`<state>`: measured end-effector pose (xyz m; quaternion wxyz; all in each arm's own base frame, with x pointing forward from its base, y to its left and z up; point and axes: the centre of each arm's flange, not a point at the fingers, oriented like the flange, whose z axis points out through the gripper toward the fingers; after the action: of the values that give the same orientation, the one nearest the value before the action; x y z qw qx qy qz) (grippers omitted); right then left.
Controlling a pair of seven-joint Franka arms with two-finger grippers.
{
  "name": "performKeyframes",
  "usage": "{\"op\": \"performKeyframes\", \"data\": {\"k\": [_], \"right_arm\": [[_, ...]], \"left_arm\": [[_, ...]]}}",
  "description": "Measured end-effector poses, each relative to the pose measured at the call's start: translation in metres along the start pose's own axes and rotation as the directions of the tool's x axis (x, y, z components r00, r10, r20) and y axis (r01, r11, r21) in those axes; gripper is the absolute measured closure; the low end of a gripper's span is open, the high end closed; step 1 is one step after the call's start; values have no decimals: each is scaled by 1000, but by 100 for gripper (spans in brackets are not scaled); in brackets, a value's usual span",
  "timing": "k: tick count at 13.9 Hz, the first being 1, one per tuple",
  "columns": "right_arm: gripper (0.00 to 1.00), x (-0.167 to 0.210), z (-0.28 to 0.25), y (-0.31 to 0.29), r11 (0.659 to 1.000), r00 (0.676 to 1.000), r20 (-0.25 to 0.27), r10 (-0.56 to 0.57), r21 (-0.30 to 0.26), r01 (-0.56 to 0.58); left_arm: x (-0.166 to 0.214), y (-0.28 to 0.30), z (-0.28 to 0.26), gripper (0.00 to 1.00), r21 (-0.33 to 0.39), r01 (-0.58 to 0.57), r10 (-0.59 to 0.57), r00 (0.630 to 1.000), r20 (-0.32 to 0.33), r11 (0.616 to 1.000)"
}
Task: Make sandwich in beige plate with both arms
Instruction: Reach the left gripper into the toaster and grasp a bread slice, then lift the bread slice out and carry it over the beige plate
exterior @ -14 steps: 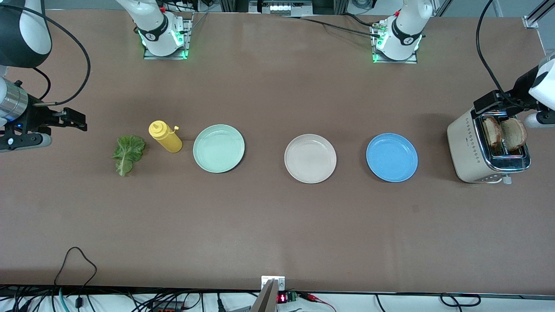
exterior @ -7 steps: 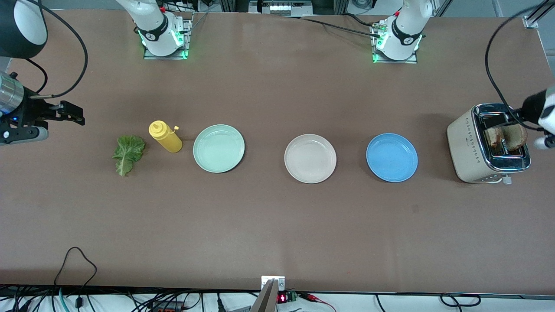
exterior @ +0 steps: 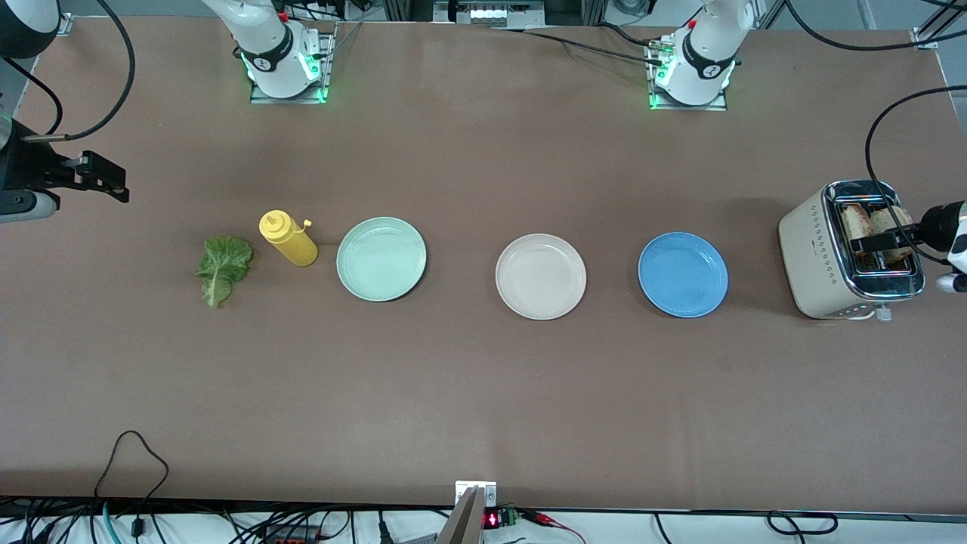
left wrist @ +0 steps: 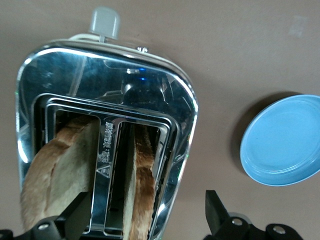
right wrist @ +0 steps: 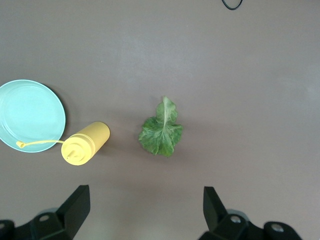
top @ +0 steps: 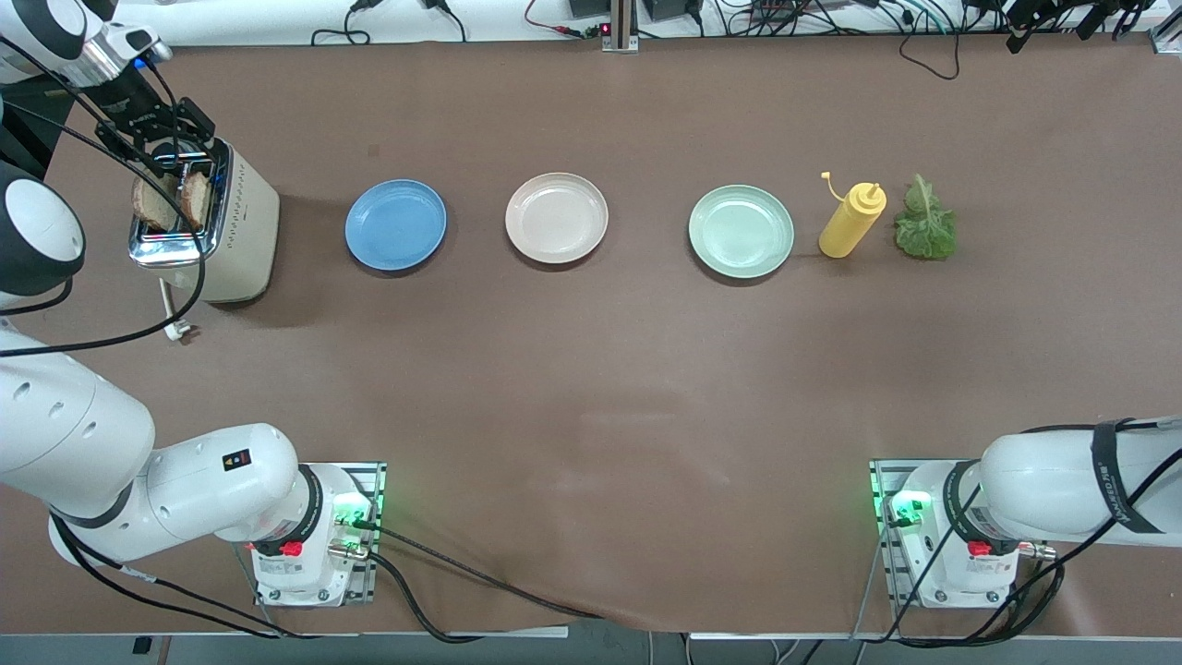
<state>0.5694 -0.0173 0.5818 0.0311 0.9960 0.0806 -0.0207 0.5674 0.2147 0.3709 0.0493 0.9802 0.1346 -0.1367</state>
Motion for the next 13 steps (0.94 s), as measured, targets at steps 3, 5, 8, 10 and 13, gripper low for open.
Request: {"op": "performKeyframes", "data": {"k": [3, 5, 8, 10, 13], "right_arm": [[0, -2, 2, 0, 1000, 1000, 18, 0, 4, 0], [0, -2, -1, -1, 1000, 1000, 11, 1, 13, -1], [0, -1, -10, -3, 999, 1000, -10, 3, 38, -3], [0, -1, -10, -4, 999, 1000, -8, 3, 44, -3], [0, 1, -6, -6, 998, 1000, -2, 3, 62, -3]], "left_arm": [[1, 4, 11, 3, -4, -7, 7, 999, 36, 1000], [-3, 5, 16, 22, -8, -8, 9, 997, 78, 1000], [-7, -4, 21, 54, -17, 8, -6, 993, 117, 1000], [-11, -12, 23, 74, -24, 22, -18, 989, 145, 999], [-17, -12, 11, 90, -28, 24, -18, 985, 174, 999]]}}
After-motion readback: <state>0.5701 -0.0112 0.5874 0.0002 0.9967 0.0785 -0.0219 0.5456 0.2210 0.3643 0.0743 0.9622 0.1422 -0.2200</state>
